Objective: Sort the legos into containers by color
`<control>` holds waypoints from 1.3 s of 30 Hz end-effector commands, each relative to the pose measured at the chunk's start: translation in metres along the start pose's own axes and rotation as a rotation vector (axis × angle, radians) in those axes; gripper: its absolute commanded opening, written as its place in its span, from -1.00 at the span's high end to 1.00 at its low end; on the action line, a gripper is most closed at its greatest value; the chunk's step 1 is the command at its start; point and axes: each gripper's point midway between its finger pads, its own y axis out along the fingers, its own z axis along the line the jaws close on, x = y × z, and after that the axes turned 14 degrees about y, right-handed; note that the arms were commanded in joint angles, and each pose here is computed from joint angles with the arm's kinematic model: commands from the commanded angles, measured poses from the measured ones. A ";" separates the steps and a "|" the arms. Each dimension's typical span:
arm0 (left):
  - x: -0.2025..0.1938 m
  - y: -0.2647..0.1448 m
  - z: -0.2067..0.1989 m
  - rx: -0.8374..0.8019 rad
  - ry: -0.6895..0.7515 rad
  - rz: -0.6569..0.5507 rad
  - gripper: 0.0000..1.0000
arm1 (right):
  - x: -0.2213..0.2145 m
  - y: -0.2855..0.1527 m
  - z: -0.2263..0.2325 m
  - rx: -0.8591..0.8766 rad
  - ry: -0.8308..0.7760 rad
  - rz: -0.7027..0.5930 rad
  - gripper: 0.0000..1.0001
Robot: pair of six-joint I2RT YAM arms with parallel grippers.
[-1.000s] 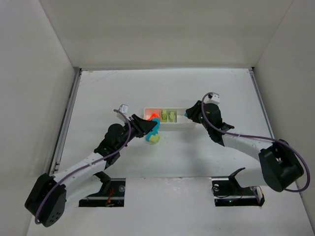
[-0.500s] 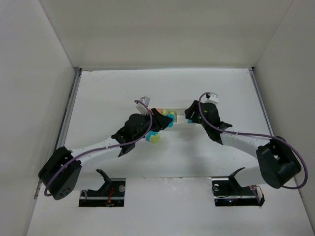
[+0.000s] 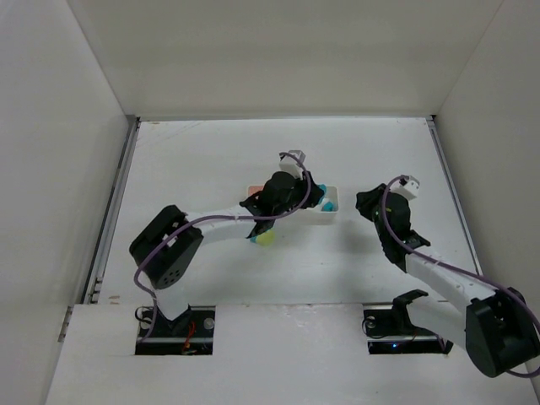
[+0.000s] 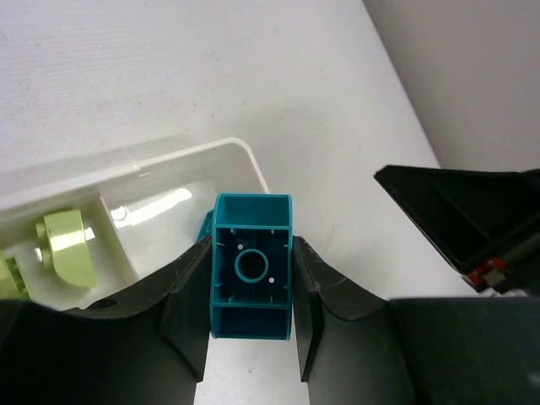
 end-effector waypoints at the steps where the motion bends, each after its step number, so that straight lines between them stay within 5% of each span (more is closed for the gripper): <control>1: 0.018 0.016 -0.005 0.004 0.147 -0.037 0.67 | 0.002 0.001 0.019 0.079 0.065 -0.004 0.39; 15: -0.006 0.056 0.005 0.013 0.159 0.033 0.54 | 0.006 -0.008 0.029 0.135 0.093 -0.004 0.21; 24: 0.001 0.047 0.013 0.017 0.124 0.020 -0.14 | 0.007 -0.008 0.028 0.131 0.090 -0.011 -0.01; 29: 0.020 0.026 0.001 -0.005 0.130 -0.028 -0.21 | 0.010 -0.006 0.029 0.125 0.077 -0.024 -0.04; 39: 0.036 -0.076 0.048 0.163 0.028 -0.121 -0.01 | -0.040 -0.030 0.096 0.305 -0.103 0.112 0.42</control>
